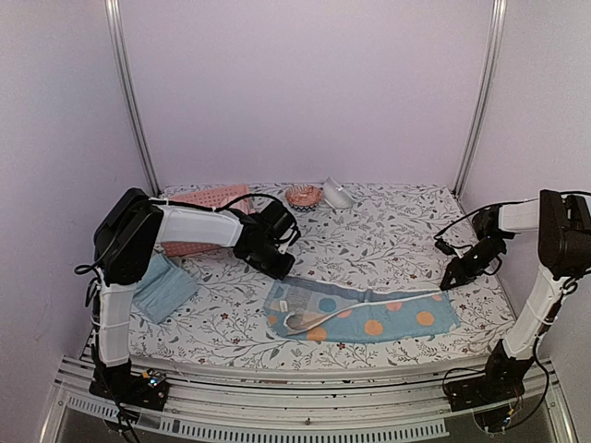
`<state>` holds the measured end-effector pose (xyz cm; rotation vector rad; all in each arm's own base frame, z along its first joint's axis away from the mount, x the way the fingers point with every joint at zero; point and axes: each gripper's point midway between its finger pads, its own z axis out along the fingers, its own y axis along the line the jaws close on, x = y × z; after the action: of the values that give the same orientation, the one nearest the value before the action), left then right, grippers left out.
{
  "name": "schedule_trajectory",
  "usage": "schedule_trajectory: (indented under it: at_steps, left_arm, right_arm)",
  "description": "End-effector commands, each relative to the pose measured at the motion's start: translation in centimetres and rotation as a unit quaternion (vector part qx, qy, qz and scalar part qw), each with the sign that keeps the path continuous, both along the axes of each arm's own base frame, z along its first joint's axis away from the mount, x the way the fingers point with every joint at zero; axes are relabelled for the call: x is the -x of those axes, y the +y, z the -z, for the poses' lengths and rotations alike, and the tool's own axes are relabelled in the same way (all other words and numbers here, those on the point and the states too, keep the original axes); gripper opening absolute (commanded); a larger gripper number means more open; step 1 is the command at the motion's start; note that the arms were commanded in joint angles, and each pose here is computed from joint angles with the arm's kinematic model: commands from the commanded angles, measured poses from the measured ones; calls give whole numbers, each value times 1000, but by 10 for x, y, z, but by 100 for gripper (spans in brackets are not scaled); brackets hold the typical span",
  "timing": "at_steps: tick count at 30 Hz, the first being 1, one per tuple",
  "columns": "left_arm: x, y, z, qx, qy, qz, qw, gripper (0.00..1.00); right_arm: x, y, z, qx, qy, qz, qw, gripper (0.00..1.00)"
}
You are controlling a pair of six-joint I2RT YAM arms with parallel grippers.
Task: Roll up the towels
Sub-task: Pick up the towel from the center of the board.
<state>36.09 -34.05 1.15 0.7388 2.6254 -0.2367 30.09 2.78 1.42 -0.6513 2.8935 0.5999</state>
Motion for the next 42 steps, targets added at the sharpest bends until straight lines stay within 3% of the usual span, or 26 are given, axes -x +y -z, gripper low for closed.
schedule_trajectory:
  at_steps: [1,9,17,19,24,27,33,35,42]
  left_arm:
    - [25,4,34,-31,47,18,998,0]
    - [21,5,29,-33,36,16,999,0]
    - [17,6,27,-36,31,15,999,0]
    - [17,8,28,-36,30,13,999,0]
    - [3,1,18,-22,14,8,1000,0]
    - [-22,-3,-21,-10,-32,0,999,0]
    - [-67,7,-147,39,-163,-38,985,0]
    - [-67,13,-199,70,-217,-48,973,0]
    - [-39,36,-295,160,-319,-52,933,0]
  right_arm:
    - [8,7,18,-5,26,-8,1000,25]
    - [10,-1,21,35,26,-11,999,18]
    - [15,0,17,31,30,-11,999,11]
    - [14,1,16,28,29,-12,999,4]
    - [-12,4,-6,15,-7,-8,1000,3]
    - [-53,-1,-43,19,-65,3,998,3]
    - [-128,-16,-159,13,-204,35,978,2]
    - [-136,-20,-193,8,-244,43,969,2]
    - [-120,-25,-274,-10,-343,55,938,2]
